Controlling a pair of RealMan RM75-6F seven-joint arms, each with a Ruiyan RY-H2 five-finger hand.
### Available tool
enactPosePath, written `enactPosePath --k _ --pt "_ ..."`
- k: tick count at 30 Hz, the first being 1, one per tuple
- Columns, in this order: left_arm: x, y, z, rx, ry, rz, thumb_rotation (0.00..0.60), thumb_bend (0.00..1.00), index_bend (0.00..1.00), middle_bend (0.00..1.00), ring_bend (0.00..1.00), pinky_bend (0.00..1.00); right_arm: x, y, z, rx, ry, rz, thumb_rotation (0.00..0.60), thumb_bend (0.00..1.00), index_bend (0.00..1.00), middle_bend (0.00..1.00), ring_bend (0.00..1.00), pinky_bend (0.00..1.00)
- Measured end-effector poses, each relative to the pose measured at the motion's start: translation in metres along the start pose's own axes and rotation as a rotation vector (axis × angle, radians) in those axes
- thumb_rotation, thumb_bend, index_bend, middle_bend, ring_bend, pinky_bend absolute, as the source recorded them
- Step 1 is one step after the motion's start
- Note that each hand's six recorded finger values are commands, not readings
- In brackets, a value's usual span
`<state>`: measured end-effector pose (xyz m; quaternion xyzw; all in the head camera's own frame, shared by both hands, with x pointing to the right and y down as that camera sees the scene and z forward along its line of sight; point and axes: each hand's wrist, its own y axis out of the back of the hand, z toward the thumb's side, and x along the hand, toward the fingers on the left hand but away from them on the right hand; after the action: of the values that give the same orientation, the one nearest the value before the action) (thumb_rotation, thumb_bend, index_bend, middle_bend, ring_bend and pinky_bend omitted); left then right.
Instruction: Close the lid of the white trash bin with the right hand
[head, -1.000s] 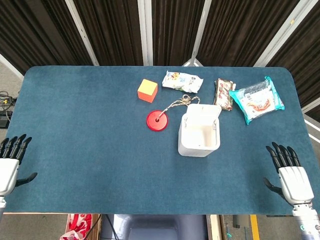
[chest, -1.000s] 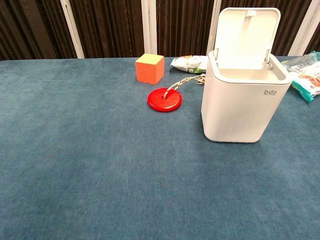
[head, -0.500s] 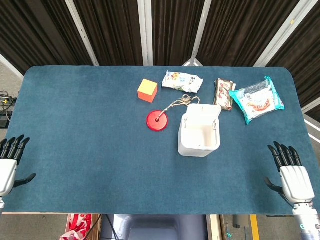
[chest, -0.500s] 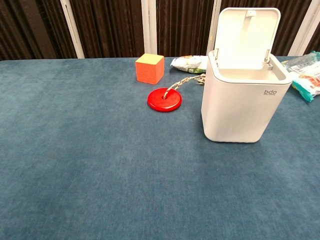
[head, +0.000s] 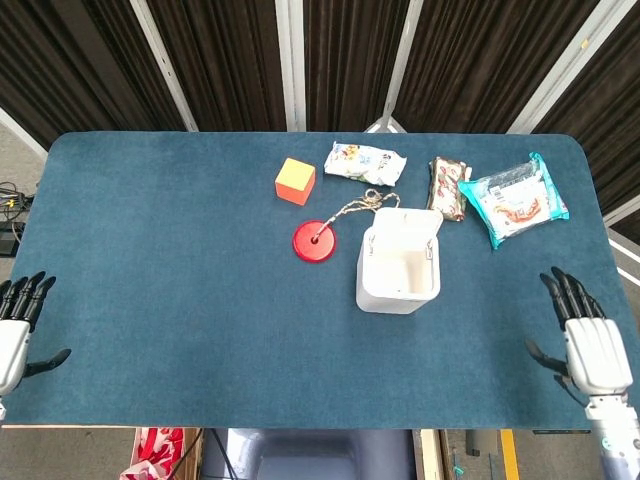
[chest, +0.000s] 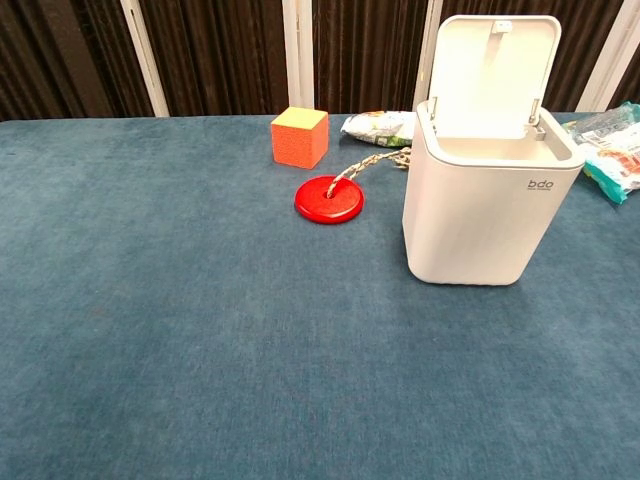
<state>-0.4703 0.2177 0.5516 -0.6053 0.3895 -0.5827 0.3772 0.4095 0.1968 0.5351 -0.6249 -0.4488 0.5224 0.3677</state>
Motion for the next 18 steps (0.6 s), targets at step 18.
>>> enactPosePath --k 18 --pt "0.004 -0.003 0.003 -0.017 -0.016 -0.016 0.600 0.00 0.00 0.00 0.00 0.00 -0.122 0.059 0.057 -0.184 -0.051 0.133 0.600 0.71 0.04 0.77 0.82 0.76"
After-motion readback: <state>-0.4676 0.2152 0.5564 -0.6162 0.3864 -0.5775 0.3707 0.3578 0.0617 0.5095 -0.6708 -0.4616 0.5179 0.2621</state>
